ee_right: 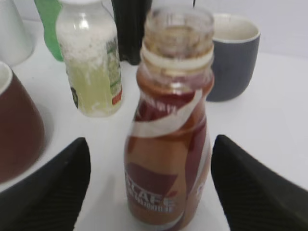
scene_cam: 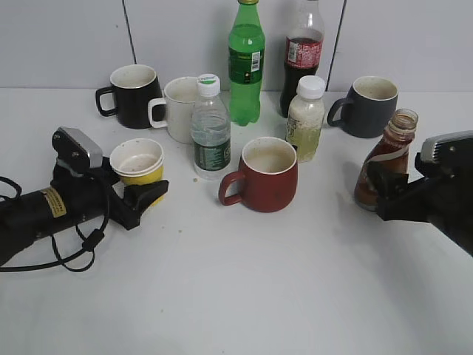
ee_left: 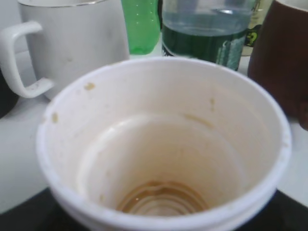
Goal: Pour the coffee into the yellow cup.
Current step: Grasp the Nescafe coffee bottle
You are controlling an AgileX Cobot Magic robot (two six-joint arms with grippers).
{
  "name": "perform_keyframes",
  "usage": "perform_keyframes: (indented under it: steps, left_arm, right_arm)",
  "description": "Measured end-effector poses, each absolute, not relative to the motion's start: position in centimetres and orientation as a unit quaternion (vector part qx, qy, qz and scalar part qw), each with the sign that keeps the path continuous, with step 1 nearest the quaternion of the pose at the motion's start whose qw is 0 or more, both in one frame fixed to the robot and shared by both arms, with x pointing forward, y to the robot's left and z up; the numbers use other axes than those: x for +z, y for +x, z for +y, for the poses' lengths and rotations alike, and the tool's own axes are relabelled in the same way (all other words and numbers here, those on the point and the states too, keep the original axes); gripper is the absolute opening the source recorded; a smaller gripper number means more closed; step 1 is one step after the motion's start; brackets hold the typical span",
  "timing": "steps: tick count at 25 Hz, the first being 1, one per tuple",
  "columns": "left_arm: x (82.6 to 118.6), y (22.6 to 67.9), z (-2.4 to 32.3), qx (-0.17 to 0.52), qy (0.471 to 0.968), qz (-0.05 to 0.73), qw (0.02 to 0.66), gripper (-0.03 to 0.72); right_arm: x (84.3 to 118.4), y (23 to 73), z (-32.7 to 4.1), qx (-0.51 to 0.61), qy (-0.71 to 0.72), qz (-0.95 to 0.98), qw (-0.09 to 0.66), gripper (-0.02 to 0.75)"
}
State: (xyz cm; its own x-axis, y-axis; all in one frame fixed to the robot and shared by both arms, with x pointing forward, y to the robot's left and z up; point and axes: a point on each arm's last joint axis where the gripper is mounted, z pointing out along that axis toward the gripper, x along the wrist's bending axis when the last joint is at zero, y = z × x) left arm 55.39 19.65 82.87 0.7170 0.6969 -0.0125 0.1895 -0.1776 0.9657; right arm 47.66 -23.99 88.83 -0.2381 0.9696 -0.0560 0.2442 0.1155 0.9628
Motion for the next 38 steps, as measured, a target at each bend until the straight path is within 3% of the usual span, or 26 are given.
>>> perform_keyframes:
  steps: [8,20,24,30,35,38]
  left_arm:
    - [83.0,55.2,19.4,0.216,0.740,0.286,0.569,0.410]
    - [84.6,54.6,18.8,0.204,0.751,0.231,0.584,0.400]
    - [84.6,54.4,18.7,0.197,0.753,0.224,0.586,0.399]
    - [85.9,54.6,18.6,0.203,0.745,0.223,0.595,0.399]
    - [87.5,54.7,18.5,0.200,0.731,0.232,0.610,0.399]
    - [88.0,54.5,18.0,0.193,0.728,0.229,0.617,0.399]
  right_arm:
    - [86.1,49.4,-23.8,0.436,0.498,0.646,0.380,0.588]
    - [84.1,52.7,-23.3,0.433,0.509,0.634,0.390,0.586]
    - [83.8,53.1,-23.2,0.434,0.508,0.633,0.390,0.501]
    - [83.8,53.1,-23.2,0.434,0.508,0.633,0.390,0.501]
    - [84.6,53.2,-23.0,0.439,0.502,0.636,0.388,0.501]
    - [86.8,53.3,-22.5,0.470,0.471,0.634,0.394,0.501]
